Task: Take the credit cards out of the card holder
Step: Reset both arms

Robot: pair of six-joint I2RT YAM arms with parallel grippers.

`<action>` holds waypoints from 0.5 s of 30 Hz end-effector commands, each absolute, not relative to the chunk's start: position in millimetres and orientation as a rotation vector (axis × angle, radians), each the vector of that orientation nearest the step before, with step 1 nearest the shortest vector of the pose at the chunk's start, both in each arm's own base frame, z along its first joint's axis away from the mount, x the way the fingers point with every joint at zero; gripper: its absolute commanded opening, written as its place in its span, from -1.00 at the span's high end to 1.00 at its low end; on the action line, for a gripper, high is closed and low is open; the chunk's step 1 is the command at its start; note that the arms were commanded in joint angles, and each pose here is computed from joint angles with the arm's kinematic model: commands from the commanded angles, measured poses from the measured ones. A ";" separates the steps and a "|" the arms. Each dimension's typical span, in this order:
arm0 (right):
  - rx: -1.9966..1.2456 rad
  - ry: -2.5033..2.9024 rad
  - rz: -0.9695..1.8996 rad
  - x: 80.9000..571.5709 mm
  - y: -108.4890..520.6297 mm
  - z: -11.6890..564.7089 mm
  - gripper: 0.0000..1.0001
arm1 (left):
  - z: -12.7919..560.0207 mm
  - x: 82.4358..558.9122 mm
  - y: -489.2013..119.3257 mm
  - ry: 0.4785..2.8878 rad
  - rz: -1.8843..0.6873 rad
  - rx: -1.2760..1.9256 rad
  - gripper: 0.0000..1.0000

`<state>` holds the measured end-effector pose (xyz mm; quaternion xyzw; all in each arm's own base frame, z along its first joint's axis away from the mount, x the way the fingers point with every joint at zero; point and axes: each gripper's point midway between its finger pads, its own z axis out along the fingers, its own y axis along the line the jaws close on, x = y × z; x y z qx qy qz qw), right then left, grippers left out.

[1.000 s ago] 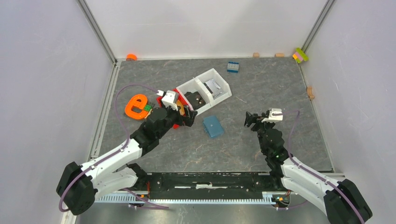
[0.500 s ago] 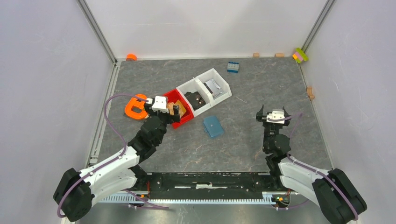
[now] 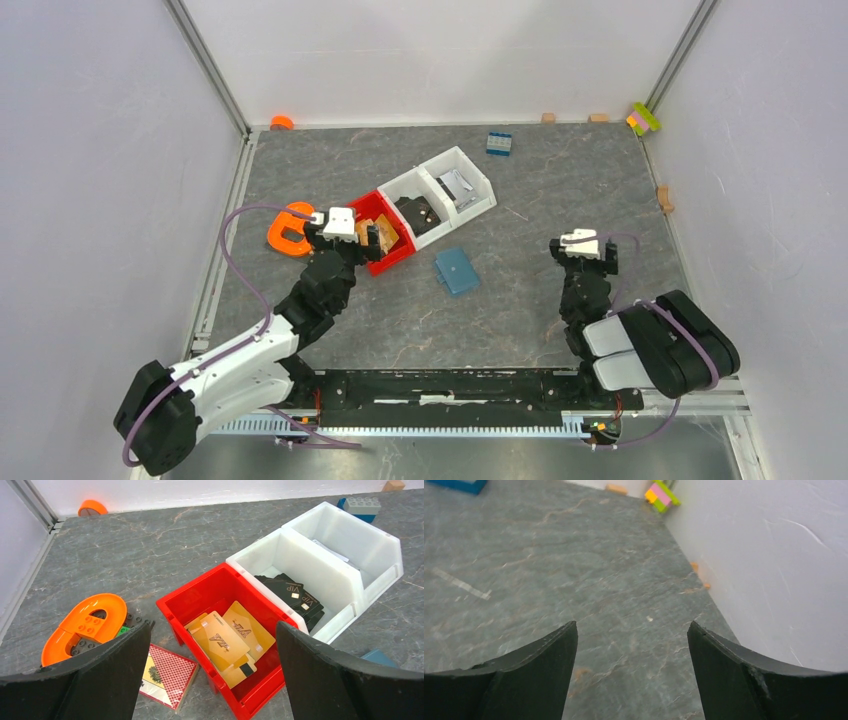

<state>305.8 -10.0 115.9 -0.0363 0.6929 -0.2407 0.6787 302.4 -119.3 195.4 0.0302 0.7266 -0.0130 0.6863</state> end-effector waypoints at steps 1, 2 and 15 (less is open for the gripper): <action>0.083 1.490 -0.492 254.5 -45.0 111.7 -0.67 | 203.7 306.8 -107.7 1.588 0.043 0.041 -1.00; 0.076 1.471 -0.483 254.5 -44.5 116.2 -0.73 | 202.8 307.3 -106.0 1.588 0.053 0.037 -1.00; 0.035 1.517 -0.481 266.8 -38.9 106.7 -0.96 | 169.5 318.6 -67.4 1.634 0.239 -0.010 -1.00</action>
